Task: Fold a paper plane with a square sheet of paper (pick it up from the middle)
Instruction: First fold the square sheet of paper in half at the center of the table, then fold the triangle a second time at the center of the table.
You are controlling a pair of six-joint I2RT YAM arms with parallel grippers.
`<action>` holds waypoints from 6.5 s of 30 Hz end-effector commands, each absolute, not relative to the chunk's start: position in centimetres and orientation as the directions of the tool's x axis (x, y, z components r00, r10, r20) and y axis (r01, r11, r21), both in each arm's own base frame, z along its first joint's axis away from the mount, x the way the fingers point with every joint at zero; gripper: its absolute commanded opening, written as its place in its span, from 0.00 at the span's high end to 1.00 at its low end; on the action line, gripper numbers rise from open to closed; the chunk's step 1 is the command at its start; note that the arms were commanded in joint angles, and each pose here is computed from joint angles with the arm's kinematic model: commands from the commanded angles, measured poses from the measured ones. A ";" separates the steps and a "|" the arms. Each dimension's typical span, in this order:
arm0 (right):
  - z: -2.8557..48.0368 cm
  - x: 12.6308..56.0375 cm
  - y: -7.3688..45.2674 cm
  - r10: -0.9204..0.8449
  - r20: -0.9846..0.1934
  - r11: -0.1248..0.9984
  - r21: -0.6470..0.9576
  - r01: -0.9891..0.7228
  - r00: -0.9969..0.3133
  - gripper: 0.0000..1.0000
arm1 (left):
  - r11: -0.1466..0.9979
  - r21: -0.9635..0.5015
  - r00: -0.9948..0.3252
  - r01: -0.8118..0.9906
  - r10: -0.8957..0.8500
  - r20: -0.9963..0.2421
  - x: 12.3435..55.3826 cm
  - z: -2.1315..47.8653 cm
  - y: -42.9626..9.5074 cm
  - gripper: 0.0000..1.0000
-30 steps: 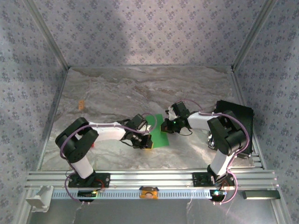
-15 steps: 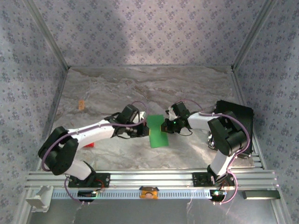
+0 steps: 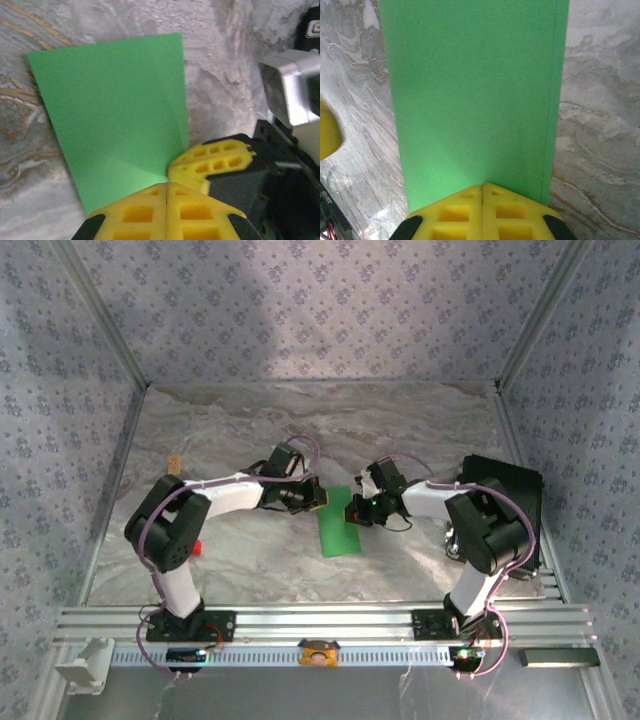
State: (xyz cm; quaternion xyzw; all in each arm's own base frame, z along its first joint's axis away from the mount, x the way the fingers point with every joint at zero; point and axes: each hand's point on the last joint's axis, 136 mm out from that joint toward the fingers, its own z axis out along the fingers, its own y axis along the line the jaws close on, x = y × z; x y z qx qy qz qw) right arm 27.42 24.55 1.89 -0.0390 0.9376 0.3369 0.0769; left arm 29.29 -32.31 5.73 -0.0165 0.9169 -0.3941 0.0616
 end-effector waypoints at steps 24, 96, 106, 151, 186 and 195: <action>-0.7 25.6 22.3 0.010 -0.086 0.838 0.544 -0.039 -0.996 1.00 | 0.636 -0.772 -0.999 -0.003 -0.032 -0.023 25.1 7.3 -33.6 0.98; 6.0 24.9 19.7 0.150 -0.185 0.798 0.603 0.008 -0.971 0.58 | 0.636 -0.772 -0.991 -0.001 -0.104 -0.084 32.5 6.7 -33.3 0.95; 5.4 22.5 20.5 0.145 -0.104 0.752 0.657 0.042 -0.984 0.57 | 0.651 -0.758 -0.990 -0.041 -0.127 -0.056 34.3 4.0 -32.9 0.94; 4.7 20.8 22.4 0.122 -0.007 0.731 0.677 0.085 -0.992 0.49 | 0.754 -0.636 -0.986 -0.163 -0.142 0.083 30.1 -1.3 -29.6 0.95; 5.8 24.3 25.1 0.063 -0.061 0.605 0.796 -0.010 -0.996 0.52 | 0.713 -0.693 -0.992 -0.105 -0.124 0.023 31.0 0.5 -30.8 0.94; 5.2 25.3 25.0 0.058 -0.070 0.577 0.816 -0.024 -0.996 0.56 | 0.706 -0.702 -0.993 -0.095 -0.121 0.012 31.2 0.8 -31.1 0.94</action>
